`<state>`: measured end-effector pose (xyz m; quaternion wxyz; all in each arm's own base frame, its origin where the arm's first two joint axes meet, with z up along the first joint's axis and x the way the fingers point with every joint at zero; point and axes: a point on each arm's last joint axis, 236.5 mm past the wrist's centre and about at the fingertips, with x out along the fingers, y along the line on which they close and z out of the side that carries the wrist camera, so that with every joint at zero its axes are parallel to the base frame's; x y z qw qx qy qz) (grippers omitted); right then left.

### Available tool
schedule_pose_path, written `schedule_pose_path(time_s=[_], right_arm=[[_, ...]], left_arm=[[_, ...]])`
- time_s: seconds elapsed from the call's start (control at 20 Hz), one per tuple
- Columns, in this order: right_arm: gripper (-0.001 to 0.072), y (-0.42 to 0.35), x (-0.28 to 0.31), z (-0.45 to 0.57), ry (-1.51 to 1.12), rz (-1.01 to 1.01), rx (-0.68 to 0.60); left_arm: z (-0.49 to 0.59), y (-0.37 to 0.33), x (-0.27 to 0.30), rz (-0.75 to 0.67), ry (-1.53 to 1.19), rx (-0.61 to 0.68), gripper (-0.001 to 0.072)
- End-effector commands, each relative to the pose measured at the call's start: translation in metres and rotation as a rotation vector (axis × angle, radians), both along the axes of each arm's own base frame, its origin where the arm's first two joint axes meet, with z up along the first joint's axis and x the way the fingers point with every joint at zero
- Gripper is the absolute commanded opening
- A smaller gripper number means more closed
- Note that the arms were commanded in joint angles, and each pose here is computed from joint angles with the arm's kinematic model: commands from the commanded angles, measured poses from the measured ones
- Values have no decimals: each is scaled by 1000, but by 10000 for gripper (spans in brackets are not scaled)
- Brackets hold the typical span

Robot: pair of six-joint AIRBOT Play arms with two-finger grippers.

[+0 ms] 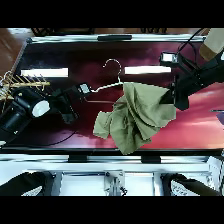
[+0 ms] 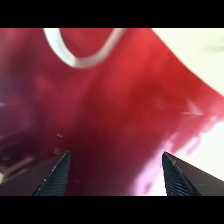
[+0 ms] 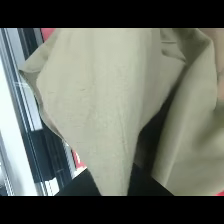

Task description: Fold the shirts.

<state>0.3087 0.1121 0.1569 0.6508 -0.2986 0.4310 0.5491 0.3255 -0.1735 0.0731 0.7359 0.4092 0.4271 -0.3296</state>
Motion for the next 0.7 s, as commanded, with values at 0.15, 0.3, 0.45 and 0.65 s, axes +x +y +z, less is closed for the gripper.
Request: schedule_pose_path(time_s=[0.15,0.3,0.45,0.65], right_arm=[[46,-2,-4,3,49,-97,-6],[46,-12,-2,-2,67,-161,-54],[47,-14,-1,-3,92,-225,-59],[47,-14,0,-3,127,-308,-55]], left_arm=[[5,-25,-25,302,282,-423,601],[16,-58,-32,374,338,-677,596],[-14,-95,-60,422,424,-710,514],[-28,-173,-98,276,416,-730,501]])
